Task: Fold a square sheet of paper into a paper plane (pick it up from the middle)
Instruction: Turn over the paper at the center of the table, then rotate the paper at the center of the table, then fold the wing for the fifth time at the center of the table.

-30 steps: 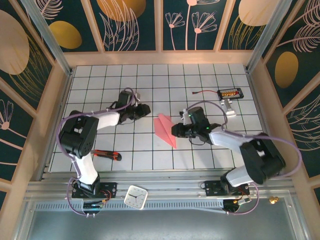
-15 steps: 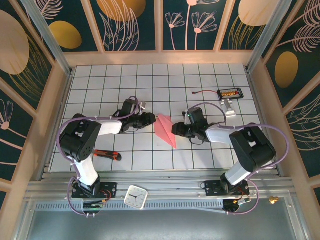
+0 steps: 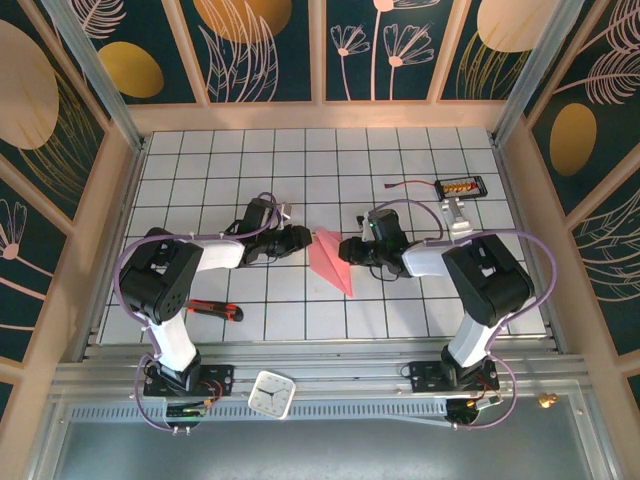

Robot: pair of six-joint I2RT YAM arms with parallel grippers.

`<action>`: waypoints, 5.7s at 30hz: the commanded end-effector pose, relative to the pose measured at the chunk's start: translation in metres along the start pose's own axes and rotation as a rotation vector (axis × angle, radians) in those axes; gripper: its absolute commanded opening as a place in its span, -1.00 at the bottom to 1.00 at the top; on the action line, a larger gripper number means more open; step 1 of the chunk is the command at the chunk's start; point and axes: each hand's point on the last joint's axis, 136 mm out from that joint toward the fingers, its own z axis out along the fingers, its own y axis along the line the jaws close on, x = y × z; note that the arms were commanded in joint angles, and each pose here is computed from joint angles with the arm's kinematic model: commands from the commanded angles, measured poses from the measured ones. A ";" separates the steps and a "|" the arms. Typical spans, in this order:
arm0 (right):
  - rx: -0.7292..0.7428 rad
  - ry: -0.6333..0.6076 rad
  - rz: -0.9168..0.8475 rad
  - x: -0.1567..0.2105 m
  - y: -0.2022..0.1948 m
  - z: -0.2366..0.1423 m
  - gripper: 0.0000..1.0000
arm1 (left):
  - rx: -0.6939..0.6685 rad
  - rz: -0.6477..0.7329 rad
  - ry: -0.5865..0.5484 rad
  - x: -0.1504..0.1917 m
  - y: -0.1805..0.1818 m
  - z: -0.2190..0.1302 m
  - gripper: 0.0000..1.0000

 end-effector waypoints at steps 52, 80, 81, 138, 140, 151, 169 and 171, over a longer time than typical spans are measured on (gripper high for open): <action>0.174 -0.015 -0.091 0.046 0.010 -0.059 -0.80 | 0.182 -0.066 0.106 0.056 -0.069 -0.002 -0.65; 0.017 -0.056 0.059 0.010 0.025 -0.036 -0.32 | -0.065 0.074 0.007 0.024 -0.034 -0.021 -0.51; -0.002 -0.062 0.080 0.003 0.023 -0.034 -0.30 | -0.053 0.060 0.029 0.030 -0.033 -0.018 -0.61; -0.039 -0.051 0.445 -0.012 0.039 -0.011 -1.00 | -0.058 0.332 -0.059 0.057 -0.018 -0.021 -0.24; -0.041 -0.052 0.481 -0.014 0.042 -0.013 -1.00 | -0.056 0.395 -0.107 0.060 -0.024 -0.027 -0.18; -0.070 -0.039 0.606 -0.016 0.055 -0.023 -1.00 | -0.203 0.693 -0.233 0.063 -0.039 -0.024 0.18; -0.096 -0.001 0.655 -0.003 0.055 -0.018 -1.00 | -0.349 0.855 -0.226 0.051 -0.033 0.003 -0.13; -0.091 0.002 0.655 -0.001 0.053 -0.016 -1.00 | -0.336 0.847 -0.219 0.052 -0.034 0.004 -0.21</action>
